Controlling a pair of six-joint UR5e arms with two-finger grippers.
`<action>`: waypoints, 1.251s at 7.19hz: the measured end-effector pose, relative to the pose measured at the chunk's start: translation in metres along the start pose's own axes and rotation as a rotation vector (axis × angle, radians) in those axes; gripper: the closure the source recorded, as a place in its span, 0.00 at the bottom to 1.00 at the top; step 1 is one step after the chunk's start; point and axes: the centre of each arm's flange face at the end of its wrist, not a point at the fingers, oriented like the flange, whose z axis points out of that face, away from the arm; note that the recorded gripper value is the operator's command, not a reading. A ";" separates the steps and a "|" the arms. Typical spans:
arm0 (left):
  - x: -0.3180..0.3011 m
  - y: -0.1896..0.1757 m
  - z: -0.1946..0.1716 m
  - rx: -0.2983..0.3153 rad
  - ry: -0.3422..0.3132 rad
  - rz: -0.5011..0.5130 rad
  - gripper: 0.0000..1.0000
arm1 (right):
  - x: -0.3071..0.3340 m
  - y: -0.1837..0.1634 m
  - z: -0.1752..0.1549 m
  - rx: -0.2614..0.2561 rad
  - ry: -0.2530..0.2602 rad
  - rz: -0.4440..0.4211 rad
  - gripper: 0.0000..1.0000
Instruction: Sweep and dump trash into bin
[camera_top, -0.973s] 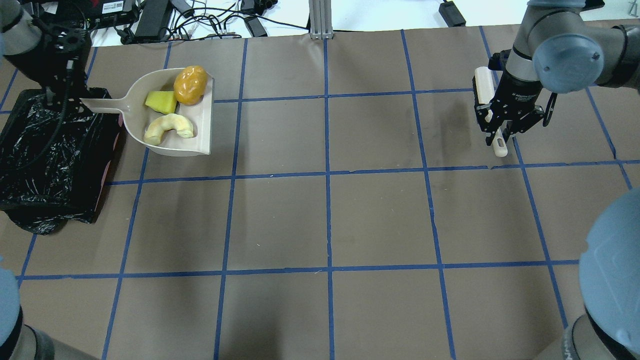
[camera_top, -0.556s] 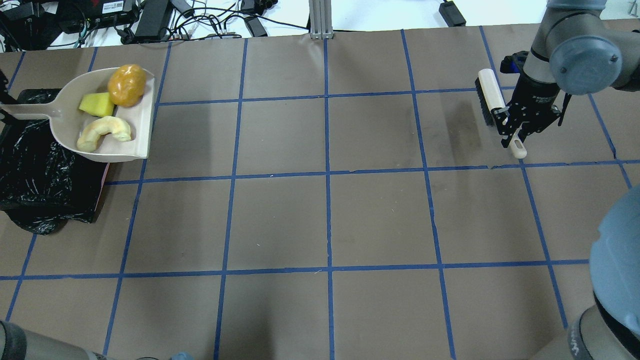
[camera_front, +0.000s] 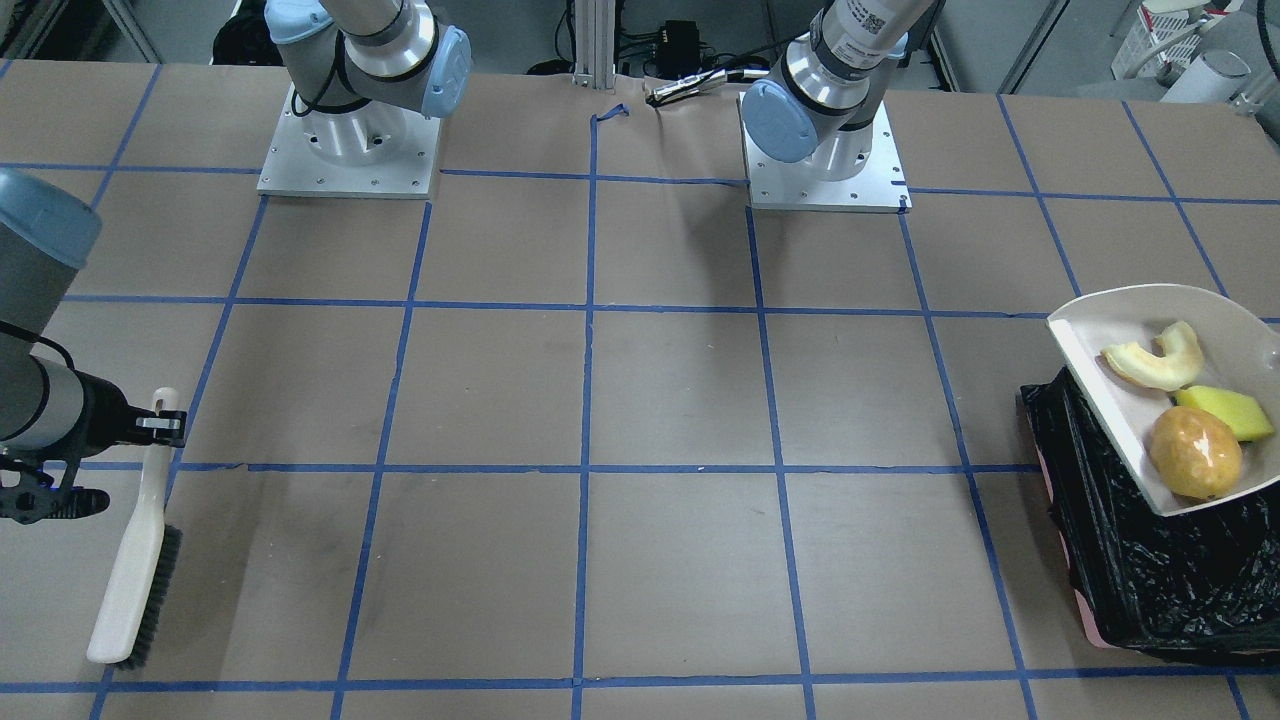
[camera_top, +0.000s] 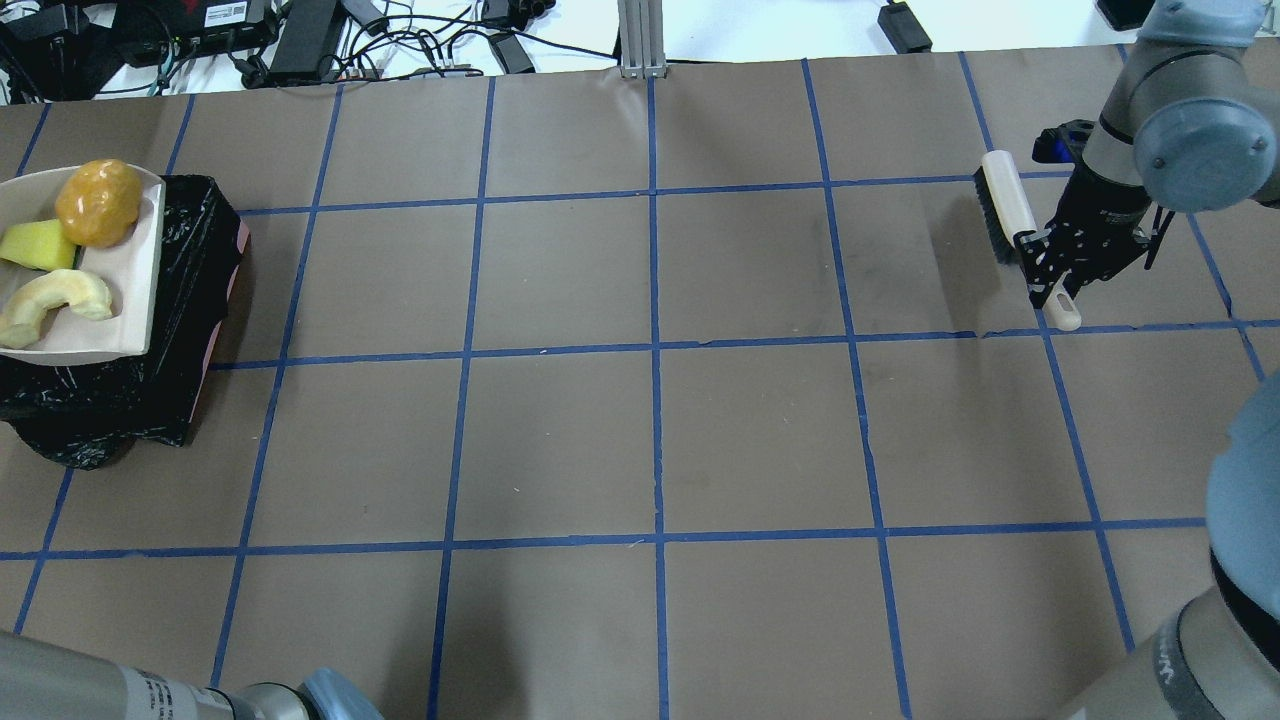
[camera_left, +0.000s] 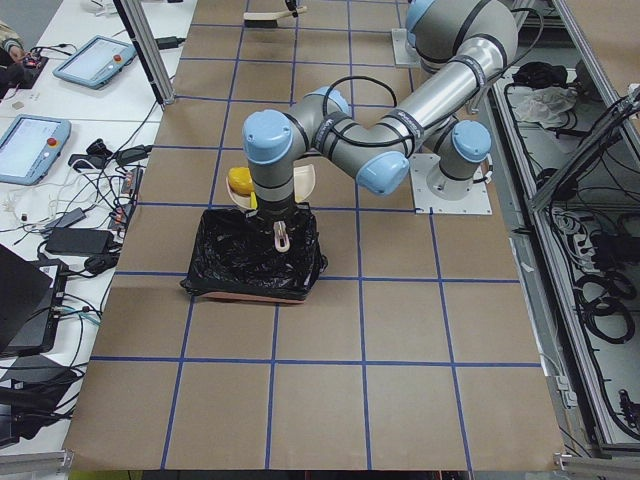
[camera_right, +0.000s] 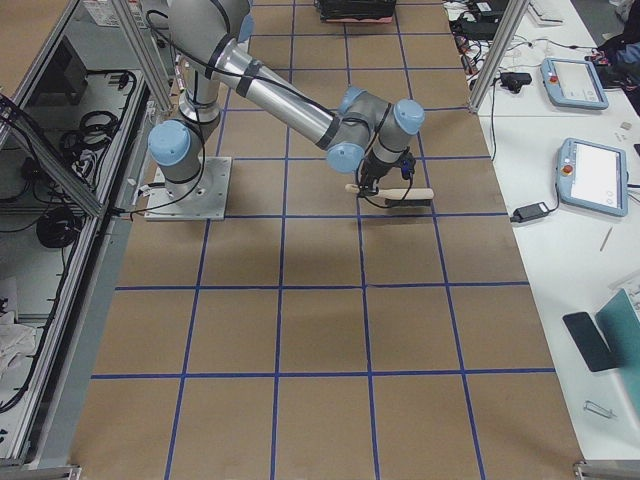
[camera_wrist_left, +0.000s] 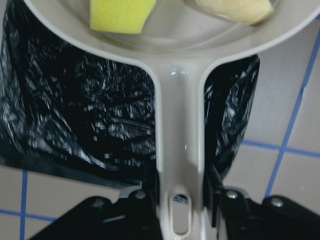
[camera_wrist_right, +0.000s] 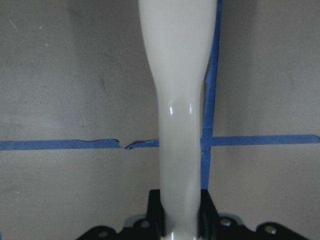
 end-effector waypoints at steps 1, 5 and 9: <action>0.003 0.021 0.001 -0.023 0.005 0.009 0.98 | 0.000 0.000 0.002 0.001 -0.001 0.000 1.00; -0.008 0.065 0.011 -0.154 0.041 0.060 0.98 | 0.003 -0.001 0.008 -0.004 -0.007 -0.004 1.00; -0.026 0.058 0.016 -0.247 0.081 0.155 0.98 | 0.006 -0.002 0.011 -0.012 -0.007 0.000 0.78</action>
